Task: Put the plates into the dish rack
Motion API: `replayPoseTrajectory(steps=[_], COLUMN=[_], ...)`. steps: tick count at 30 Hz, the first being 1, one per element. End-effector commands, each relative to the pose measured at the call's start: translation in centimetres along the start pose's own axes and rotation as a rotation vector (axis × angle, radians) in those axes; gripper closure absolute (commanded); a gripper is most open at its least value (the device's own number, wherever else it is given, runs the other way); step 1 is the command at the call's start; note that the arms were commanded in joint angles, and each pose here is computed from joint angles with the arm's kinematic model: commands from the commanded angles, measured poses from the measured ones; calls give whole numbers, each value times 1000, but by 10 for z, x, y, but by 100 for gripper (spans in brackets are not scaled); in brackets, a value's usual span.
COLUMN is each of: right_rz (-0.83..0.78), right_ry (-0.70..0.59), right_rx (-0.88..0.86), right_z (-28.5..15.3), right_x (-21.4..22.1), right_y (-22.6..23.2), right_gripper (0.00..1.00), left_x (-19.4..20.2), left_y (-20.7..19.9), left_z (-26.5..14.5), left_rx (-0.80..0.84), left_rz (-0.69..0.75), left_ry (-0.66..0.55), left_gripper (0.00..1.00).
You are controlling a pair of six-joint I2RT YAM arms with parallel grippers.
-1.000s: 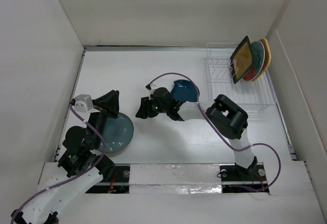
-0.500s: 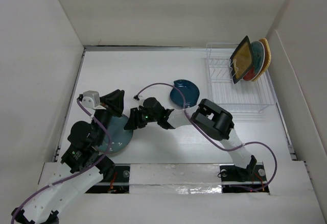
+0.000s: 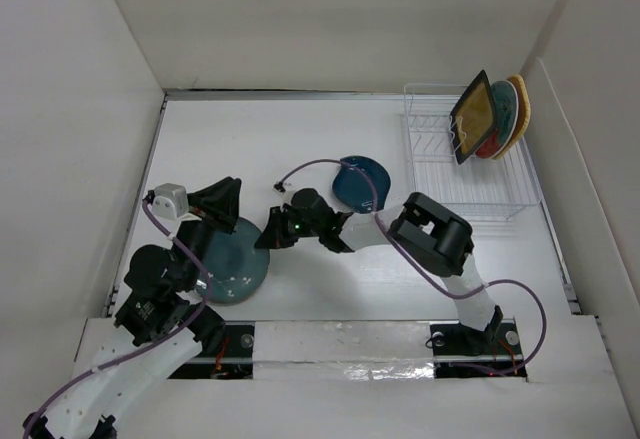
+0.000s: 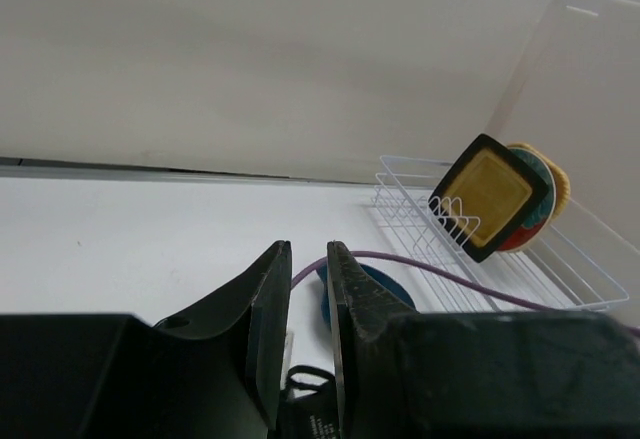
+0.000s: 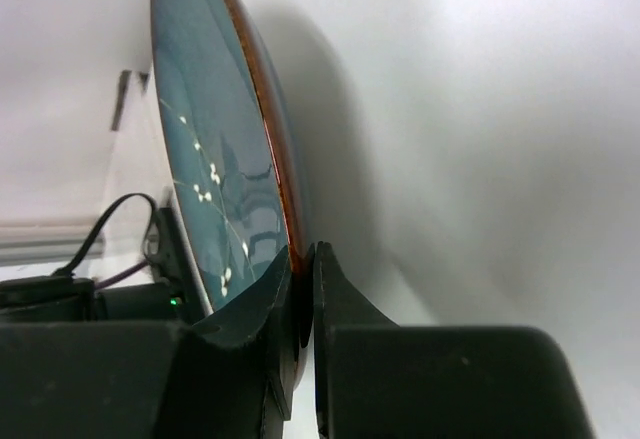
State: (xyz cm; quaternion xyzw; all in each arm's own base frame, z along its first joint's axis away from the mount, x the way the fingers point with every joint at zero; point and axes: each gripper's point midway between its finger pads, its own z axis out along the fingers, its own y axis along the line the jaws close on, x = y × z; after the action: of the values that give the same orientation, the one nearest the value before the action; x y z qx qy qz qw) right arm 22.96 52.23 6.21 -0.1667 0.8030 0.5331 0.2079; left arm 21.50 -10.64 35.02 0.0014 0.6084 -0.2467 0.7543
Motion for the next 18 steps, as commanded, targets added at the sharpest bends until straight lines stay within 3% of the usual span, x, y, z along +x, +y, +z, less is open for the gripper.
replayPoseTrajectory(steps=[1,6,10,11,18], right_rz=[-160,-245,-322,-347,-475], right_ry=[-343,-545,-724,-812,-1076], right_rx=[-127,-35,133,176,775], right_z=[-58,-136,-220,-261,-439], right_x=[-126,-202,-257,-277,-336], right_y=[73,75,63,69,35], right_gripper=[100,100,100,100,100], left_x=[-16,-21,-21,-22,-28], left_y=[-4,-10,-22,-25,-47], left_z=[-3,-8,-11,-11,-21], left_rx=[24,59,123,138,263], left_rz=[-24,-37,-56,-59,-102], left_ry=[-56,-71,-58,-62,-63], left_gripper=[81,81,81,81,80])
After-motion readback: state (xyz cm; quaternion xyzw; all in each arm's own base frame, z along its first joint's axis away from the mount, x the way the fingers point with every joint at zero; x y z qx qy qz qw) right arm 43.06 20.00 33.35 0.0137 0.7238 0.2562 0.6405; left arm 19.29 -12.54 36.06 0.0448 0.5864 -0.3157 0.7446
